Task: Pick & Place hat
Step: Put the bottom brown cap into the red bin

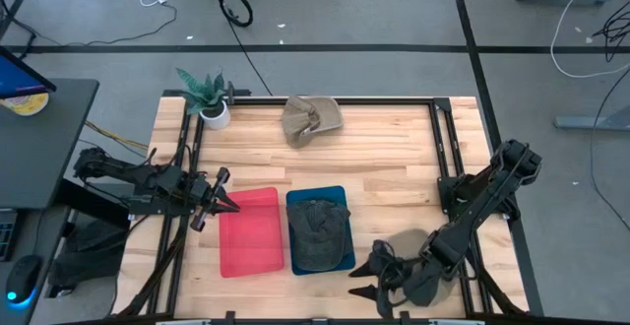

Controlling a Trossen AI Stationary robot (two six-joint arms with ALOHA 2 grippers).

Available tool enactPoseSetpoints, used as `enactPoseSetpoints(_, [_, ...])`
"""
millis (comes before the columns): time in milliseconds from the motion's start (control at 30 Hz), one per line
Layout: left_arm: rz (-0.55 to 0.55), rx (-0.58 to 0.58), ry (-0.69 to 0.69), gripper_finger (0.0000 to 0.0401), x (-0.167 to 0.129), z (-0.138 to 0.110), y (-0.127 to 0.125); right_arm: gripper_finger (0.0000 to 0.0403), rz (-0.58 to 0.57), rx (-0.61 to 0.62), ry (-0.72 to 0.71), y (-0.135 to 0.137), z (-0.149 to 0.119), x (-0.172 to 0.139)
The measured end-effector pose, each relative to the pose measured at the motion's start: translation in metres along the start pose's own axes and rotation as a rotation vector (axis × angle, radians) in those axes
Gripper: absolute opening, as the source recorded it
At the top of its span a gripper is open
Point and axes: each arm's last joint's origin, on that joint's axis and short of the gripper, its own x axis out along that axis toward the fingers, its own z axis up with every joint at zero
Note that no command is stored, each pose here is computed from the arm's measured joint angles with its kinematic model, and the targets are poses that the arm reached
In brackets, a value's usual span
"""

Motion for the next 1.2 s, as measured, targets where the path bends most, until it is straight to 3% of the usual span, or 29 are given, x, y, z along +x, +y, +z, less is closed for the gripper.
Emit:
enactPoseSetpoints(100, [0.0,0.0,0.0,0.0034,0.0,0.0,0.0,0.0205,0.05,0.02,-0.043,0.005,0.005,0.0])
enactPoseSetpoints(300, [0.0,0.0,0.0,0.0034,0.0,0.0,0.0,0.0205,0.24,0.22,-0.21,0.022,0.027,-0.004])
enactPoseSetpoints(433, [0.0,0.0,0.0,0.0034,0.0,0.0,0.0,0.0206,0.408,0.171,-0.398,0.035,0.047,-0.015])
enactPoseSetpoints(533, [0.0,0.0,0.0,0.0034,0.0,0.0,0.0,0.0205,0.461,0.11,-0.499,0.044,0.051,-0.026])
enactPoseSetpoints(900, [0.0,0.0,0.0,0.0034,0.0,0.0,0.0,0.0206,0.116,0.126,-0.462,0.076,0.053,-0.04])
enactPoseSetpoints(1200, [-0.002,0.0,0.002,0.0034,0.0,0.0,0.0,0.0207,-0.017,0.176,-0.319,0.102,0.061,-0.025])
